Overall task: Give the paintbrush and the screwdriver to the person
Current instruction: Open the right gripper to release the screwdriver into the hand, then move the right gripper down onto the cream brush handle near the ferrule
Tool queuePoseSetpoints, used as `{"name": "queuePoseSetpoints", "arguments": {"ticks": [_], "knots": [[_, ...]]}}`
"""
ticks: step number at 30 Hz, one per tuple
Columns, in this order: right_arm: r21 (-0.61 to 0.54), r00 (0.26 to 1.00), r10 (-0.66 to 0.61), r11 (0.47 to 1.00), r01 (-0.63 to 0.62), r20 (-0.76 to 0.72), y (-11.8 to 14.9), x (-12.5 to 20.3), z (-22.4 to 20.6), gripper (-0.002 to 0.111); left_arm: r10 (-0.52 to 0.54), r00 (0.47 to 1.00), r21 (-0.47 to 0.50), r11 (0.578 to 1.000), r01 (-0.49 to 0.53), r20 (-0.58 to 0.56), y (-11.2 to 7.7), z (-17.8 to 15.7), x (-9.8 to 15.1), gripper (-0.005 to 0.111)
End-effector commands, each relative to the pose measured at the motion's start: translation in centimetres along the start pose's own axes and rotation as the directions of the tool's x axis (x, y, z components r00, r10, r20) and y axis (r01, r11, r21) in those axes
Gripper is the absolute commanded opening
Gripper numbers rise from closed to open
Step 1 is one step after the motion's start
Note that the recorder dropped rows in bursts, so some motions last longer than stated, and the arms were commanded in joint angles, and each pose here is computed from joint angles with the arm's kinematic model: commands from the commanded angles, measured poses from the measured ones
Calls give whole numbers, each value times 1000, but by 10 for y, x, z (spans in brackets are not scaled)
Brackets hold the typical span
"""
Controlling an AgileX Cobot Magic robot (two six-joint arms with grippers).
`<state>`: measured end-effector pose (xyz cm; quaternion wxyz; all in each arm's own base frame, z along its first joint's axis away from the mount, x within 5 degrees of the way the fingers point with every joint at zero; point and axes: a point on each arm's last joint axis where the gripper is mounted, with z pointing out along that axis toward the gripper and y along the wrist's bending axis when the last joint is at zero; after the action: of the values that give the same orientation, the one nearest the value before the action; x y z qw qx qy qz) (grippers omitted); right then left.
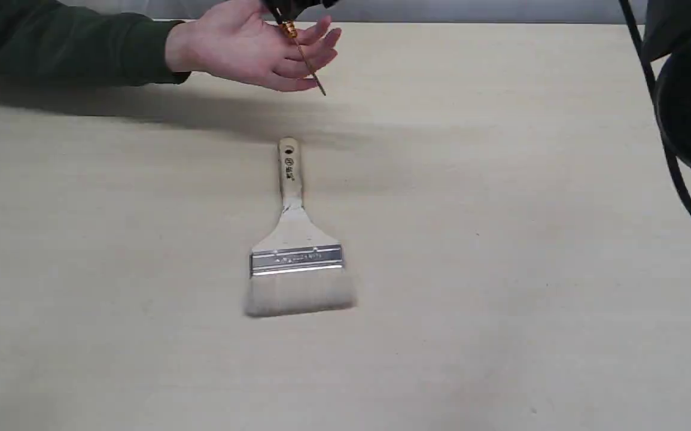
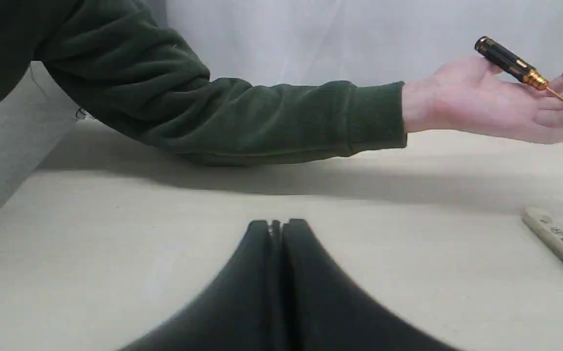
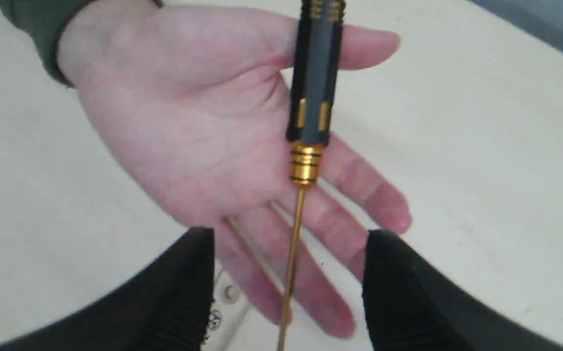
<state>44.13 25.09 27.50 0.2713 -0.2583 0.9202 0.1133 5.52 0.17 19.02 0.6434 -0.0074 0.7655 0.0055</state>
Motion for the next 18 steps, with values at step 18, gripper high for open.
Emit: {"name": "queuePoseSetpoints", "arguments": {"ticks": [18], "knots": [[-12, 998, -24, 1000, 25, 54, 12, 40, -55, 49, -5, 1000, 8, 1000, 5, 11, -1, 0, 0, 0]]}}
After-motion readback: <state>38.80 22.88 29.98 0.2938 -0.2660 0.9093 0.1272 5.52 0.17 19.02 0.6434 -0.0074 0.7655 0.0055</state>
